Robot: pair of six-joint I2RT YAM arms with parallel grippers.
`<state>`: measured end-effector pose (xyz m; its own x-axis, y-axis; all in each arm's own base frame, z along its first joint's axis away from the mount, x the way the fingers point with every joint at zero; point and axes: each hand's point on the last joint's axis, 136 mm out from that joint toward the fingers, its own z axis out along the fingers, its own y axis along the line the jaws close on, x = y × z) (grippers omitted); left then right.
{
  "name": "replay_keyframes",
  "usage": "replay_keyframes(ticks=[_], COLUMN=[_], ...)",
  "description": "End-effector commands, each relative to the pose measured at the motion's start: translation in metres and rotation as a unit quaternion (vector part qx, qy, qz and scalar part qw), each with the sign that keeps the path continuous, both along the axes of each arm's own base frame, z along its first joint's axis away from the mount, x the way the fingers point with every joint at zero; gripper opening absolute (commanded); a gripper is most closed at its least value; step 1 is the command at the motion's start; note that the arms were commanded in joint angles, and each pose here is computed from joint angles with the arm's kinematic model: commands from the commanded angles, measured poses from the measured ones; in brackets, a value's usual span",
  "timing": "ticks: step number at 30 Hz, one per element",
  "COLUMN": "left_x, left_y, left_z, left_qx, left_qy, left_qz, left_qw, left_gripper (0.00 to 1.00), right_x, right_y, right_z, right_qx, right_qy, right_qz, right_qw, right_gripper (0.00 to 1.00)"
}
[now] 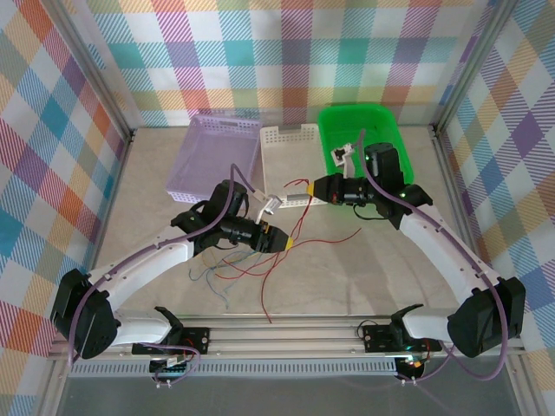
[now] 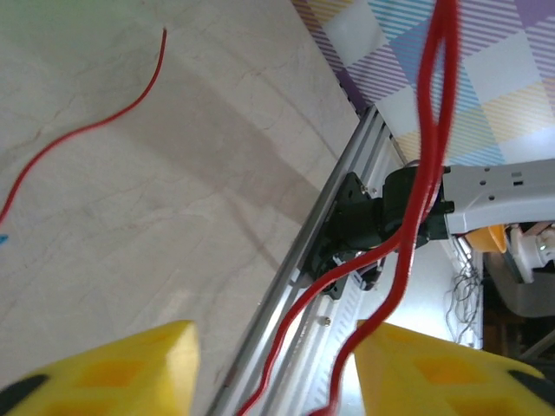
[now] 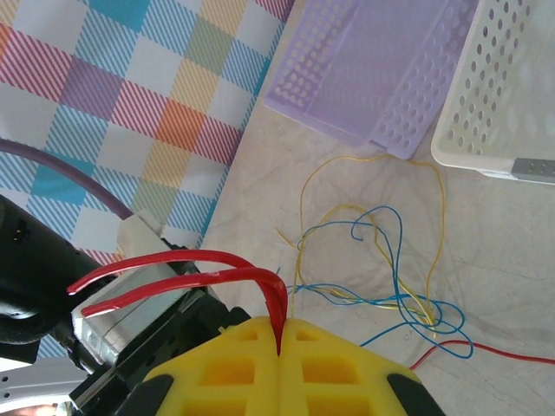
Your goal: Untangle the cables
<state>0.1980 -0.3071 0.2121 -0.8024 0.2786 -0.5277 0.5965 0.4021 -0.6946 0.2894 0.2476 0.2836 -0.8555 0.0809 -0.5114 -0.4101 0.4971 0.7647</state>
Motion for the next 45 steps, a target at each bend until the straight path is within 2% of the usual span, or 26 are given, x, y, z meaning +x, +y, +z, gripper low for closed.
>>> replay_keyframes(ticks=[1, 7, 10, 15, 25, 31, 37, 45], left_x=[-0.005, -0.005, -0.004, 0.0, 0.029, 0.043, 0.056, 0.062], left_y=[-0.005, -0.005, -0.005, -0.003, -0.01, -0.012, -0.018, -0.022], left_z=[0.002, 0.002, 0.001, 0.0, 0.006, -0.012, -0.024, -0.029], left_qx=[-0.009, -0.009, -0.005, 0.0, -0.01, -0.015, -0.035, -0.042], left_qy=[-0.002, -0.004, -0.004, -0.005, 0.024, 0.041, 0.061, 0.067], left_qz=[-0.019, -0.018, -0.015, -0.001, 0.092, 0.143, 0.18, 0.195], left_qw=[1.0, 1.0, 1.0, 1.0, 0.995, 0.989, 0.981, 0.978], left_gripper=[0.39, 0.21, 0.0, 0.0, 0.0, 0.0, 0.0, 0.0], right_x=[0.003, 0.003, 0.003, 0.006, 0.013, 0.008, 0.002, -0.004], right_y=[0.007, 0.008, 0.006, 0.005, 0.008, 0.01, 0.009, 0.001], right_z=[0.014, 0.006, -0.003, -0.025, -0.057, -0.067, -0.066, -0.066], right_qx=[0.022, 0.016, 0.007, -0.011, -0.021, -0.018, -0.016, -0.032], right_qy=[-0.012, -0.009, -0.005, 0.005, 0.024, 0.035, 0.024, 0.016], right_qz=[0.01, 0.011, 0.008, 0.003, 0.006, 0.021, 0.029, 0.022], right_qw=[1.0, 1.0, 1.0, 1.0, 0.999, 0.999, 0.999, 0.999], right_gripper=[0.0, 0.0, 0.0, 0.0, 0.0, 0.01, 0.15, 0.34])
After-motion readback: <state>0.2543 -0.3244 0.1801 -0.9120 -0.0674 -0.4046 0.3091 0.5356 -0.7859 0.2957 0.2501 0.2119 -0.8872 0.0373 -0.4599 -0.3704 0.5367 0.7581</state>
